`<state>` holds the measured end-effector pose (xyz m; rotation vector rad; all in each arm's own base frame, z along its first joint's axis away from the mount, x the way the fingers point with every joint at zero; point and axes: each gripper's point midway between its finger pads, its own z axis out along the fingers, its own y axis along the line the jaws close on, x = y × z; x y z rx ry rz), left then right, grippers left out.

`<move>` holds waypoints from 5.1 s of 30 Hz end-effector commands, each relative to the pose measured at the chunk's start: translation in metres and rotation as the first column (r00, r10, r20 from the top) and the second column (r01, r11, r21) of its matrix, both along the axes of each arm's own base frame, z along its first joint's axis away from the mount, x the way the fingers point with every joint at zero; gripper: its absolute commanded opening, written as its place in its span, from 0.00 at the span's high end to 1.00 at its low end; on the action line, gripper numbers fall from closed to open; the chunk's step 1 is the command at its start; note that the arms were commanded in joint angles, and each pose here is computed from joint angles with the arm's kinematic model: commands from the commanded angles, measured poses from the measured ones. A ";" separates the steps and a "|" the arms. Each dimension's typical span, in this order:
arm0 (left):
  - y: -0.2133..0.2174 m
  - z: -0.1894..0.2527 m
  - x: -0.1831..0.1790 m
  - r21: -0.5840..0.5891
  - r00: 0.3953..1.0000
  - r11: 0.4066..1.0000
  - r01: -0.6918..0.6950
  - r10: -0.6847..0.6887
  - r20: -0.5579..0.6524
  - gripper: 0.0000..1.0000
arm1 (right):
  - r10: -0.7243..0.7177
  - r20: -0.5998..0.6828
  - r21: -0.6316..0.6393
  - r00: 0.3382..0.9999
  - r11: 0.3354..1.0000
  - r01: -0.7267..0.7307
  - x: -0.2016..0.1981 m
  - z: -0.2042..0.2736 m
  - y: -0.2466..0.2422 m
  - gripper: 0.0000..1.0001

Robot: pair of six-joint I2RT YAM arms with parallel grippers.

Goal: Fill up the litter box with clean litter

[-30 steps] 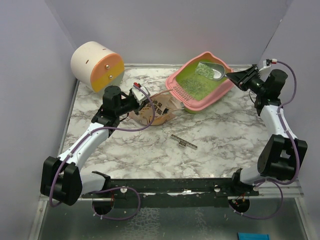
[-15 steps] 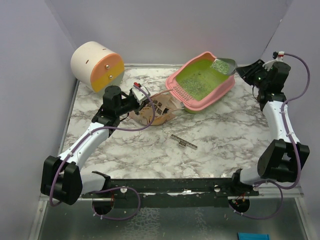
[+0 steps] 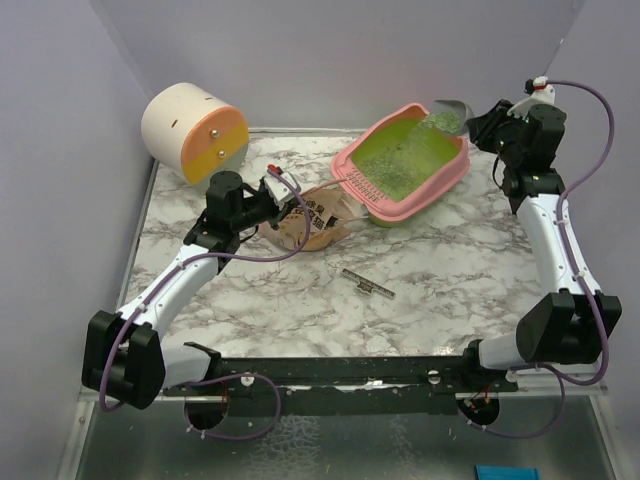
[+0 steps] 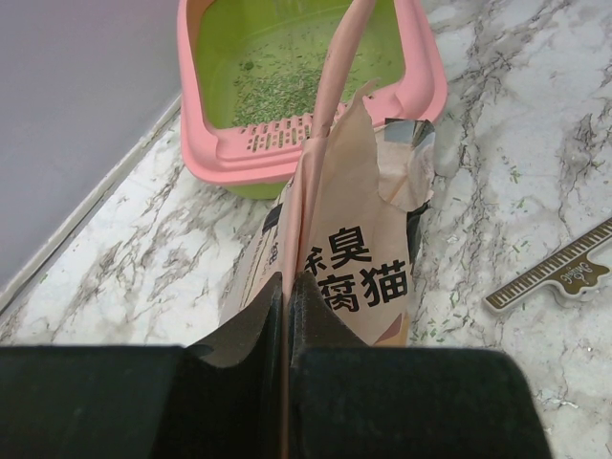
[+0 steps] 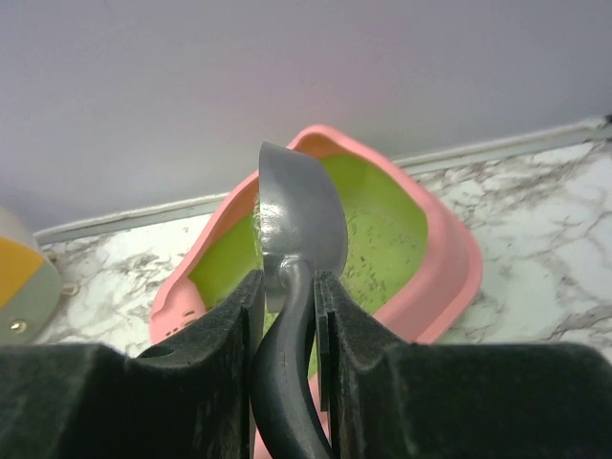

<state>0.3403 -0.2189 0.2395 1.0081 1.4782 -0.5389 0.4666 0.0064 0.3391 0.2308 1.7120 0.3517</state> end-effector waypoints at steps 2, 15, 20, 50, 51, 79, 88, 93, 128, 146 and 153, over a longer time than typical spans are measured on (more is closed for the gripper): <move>-0.005 0.008 -0.004 -0.026 0.999 0.999 0.038 -0.037 0.005 1.00 | -0.093 0.125 -0.172 0.988 0.978 0.114 0.000 0.048 -0.010 0.99; -0.007 0.009 -0.006 -0.030 0.999 0.998 0.049 -0.049 0.007 1.00 | -0.173 0.206 -0.460 0.963 0.851 0.252 0.004 0.052 0.029 0.99; -0.007 0.008 -0.006 -0.030 0.999 0.998 0.051 -0.051 0.005 1.00 | -0.186 0.200 -0.562 0.962 0.782 0.268 0.008 0.041 0.043 0.99; -0.006 0.011 -0.004 -0.030 0.999 0.999 0.036 -0.036 0.002 1.00 | 0.571 -0.259 -0.130 0.779 0.778 -0.614 -0.133 -0.012 0.196 0.99; -0.005 0.011 -0.004 -0.028 1.000 0.999 0.031 -0.031 0.003 1.00 | 0.582 -0.265 -0.122 0.769 0.771 -0.625 -0.136 -0.015 0.197 0.99; -0.004 0.027 -0.020 -0.024 0.994 0.996 0.081 -0.079 0.077 1.00 | 0.610 -0.359 -0.039 0.707 0.747 -0.664 -0.071 -0.098 0.266 0.99; -0.004 0.029 -0.022 -0.025 0.992 0.996 0.091 -0.088 0.088 1.00 | 0.566 -0.435 -0.110 0.700 0.738 -0.666 -0.059 -0.132 0.298 0.99; -0.002 0.028 -0.020 -0.022 0.993 0.997 0.079 -0.077 0.091 1.00 | 0.538 -0.500 -0.138 0.679 0.724 -0.675 -0.064 -0.168 0.313 0.99; -0.003 -0.009 0.000 0.001 0.999 0.999 0.033 -0.033 -0.009 1.00 | 0.868 -0.308 0.601 0.389 0.495 -0.628 -0.125 -0.252 0.363 0.99; 0.002 -0.001 -0.002 0.011 1.000 1.000 0.017 -0.017 0.026 1.00 | 0.878 -0.071 0.717 0.473 0.374 -0.588 -0.103 -0.185 0.319 0.99; 0.007 0.008 -0.001 0.004 0.999 1.000 -0.005 0.005 0.054 1.00 | 0.845 -0.098 0.720 0.525 0.424 -0.548 -0.094 -0.165 0.284 0.99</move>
